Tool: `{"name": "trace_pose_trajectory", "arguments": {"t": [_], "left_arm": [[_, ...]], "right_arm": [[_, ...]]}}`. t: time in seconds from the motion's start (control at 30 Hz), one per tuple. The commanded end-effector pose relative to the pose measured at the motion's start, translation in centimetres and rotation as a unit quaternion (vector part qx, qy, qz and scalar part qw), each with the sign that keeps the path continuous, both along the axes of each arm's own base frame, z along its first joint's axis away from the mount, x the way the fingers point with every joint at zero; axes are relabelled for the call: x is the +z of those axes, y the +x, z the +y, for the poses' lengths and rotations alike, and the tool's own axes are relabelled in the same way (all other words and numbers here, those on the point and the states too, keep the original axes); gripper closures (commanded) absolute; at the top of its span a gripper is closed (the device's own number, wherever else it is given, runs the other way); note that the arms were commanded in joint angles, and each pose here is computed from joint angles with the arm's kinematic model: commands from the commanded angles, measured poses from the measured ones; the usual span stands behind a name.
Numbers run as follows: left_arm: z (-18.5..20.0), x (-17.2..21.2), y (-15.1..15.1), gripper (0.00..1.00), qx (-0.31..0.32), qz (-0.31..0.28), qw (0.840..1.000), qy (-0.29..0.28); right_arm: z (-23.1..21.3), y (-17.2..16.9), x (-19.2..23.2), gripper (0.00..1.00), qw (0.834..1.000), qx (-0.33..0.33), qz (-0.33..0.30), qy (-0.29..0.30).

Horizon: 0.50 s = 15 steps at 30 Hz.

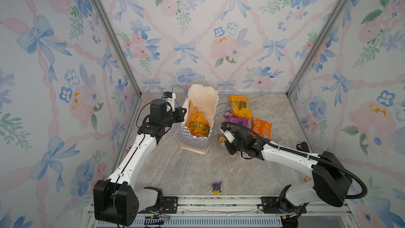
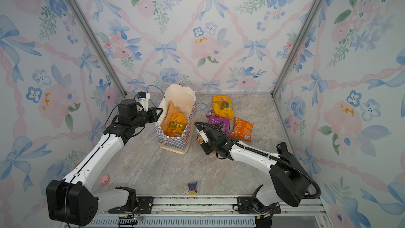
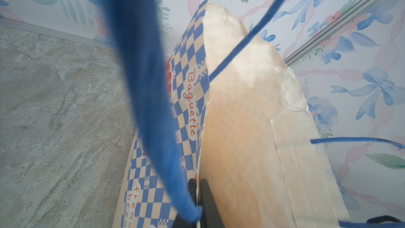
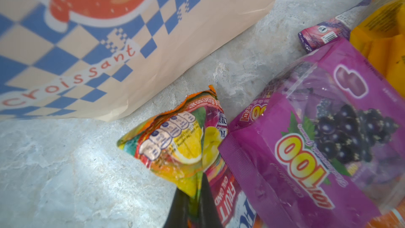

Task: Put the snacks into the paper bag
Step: 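Lift the rainbow FOX'S fruits bag with the right gripper off the table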

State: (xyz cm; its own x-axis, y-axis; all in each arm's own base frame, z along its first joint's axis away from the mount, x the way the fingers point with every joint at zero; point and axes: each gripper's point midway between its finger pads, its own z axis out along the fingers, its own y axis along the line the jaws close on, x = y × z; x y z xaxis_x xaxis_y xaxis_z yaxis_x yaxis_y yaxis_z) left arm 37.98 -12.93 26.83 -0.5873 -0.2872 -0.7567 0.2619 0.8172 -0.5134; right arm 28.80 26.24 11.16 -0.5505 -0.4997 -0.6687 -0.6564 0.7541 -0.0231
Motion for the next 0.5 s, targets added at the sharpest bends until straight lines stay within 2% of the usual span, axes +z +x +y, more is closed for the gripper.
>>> {"name": "trace_pose_trajectory", "arguments": {"t": [0.0, 0.23, 0.47], "left_arm": [[-0.2, 0.6, -0.1, 0.92, -0.005, -0.002, 1.0, -0.013], [-0.2, 0.9, 0.0, 0.91, -0.006, -0.006, 1.0, -0.014], [-0.3, 0.8, 0.0, 0.91, -0.007, -0.004, 1.0, -0.015]], "right_arm": [[-0.2, -0.2, 3.4, 1.0, 0.999, -0.001, 0.021, 0.048], [-1.7, 0.3, 7.6, 1.0, 0.988, -0.021, 0.069, 0.133], [-2.8, 0.2, 12.4, 1.0, 0.98, -0.017, 0.079, 0.184]]}}
